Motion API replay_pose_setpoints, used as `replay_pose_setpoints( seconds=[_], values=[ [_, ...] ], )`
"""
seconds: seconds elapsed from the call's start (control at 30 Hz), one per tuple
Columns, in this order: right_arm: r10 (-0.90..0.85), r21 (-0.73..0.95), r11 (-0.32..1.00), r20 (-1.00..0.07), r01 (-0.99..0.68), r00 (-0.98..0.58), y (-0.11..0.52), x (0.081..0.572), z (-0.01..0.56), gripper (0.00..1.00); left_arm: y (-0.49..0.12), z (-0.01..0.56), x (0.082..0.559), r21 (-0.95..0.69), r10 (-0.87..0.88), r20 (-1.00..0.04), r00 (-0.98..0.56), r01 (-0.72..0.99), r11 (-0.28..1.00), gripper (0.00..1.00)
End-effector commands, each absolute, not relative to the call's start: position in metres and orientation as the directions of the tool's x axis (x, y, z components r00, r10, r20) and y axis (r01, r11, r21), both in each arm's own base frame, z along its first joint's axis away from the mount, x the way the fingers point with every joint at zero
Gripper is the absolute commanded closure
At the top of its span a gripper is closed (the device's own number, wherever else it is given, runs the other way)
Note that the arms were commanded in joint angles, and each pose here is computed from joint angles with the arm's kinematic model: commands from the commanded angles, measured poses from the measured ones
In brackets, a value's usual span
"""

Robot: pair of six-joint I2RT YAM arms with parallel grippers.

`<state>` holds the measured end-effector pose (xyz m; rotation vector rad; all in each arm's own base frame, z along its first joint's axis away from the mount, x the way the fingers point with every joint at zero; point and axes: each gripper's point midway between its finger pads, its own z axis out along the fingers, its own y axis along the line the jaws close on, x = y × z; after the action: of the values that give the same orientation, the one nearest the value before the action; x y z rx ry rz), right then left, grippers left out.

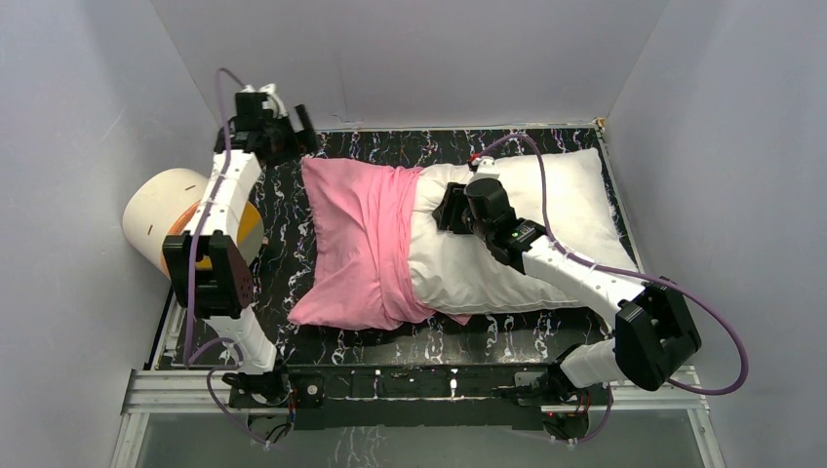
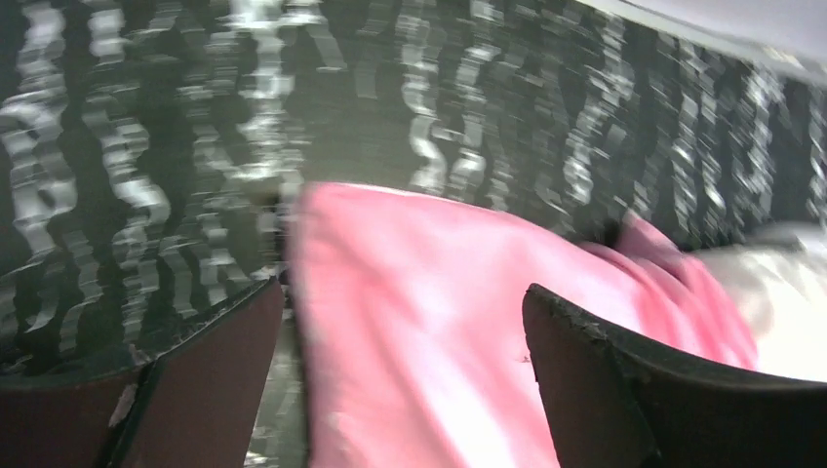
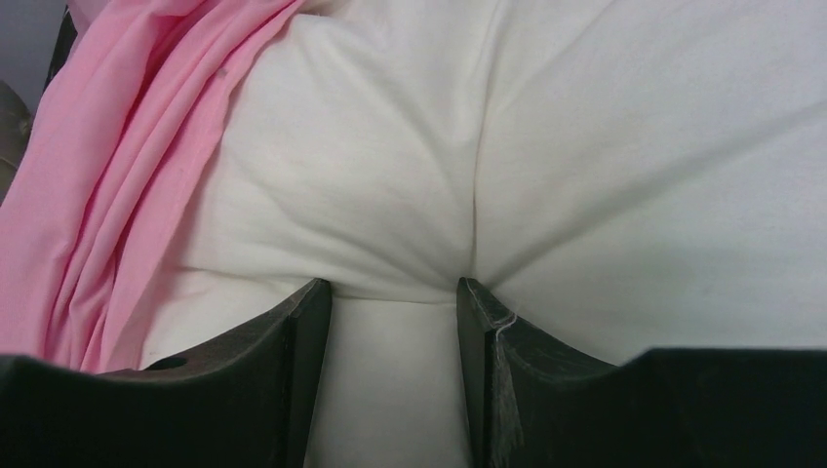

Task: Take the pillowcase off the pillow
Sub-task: Remove the pillow from the pillowcase.

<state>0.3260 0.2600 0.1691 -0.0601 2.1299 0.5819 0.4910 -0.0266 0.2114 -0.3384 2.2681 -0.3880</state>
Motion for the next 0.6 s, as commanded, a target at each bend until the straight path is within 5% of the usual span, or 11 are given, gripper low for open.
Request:
replay_pose_setpoints(
  seconds=[0.0,0.17,0.37,0.5,0.57],
  values=[
    [0.019,0.321,0.926,-0.566,-0.199,-0.824,0.242,0.265,0.085,0.43,-0.146,0.301,0.462,-0.347,-0.143,-0.808,-0.571,0.266,0.899,0.08],
    [0.023,0.327,0.924,-0.568,-0.2,-0.823,0.244,0.266,0.088,0.43,-0.228,0.273,0.44,-0.411,0.009,-0.724,-0.69,0.442,0.798,0.06],
    [0.039,0.33,0.925,-0.572,-0.186,-0.819,0.241,0.266,0.091,0.44,-0.234,0.181,0.452,-0.284,0.138,-0.554,-0.821,0.343,0.895,0.16],
    [0.051,0.319,0.933,-0.579,-0.168,-0.813,0.236,0.266,0.09,0.46,-0.21,0.147,0.457,-0.161,0.165,-0.52,-0.838,0.286,0.945,0.47],
    [0.059,0.313,0.937,-0.579,-0.155,-0.813,0.233,0.265,0.088,0.48,-0.196,0.144,0.46,-0.11,0.18,-0.524,-0.833,0.276,0.955,0.77]
  ],
)
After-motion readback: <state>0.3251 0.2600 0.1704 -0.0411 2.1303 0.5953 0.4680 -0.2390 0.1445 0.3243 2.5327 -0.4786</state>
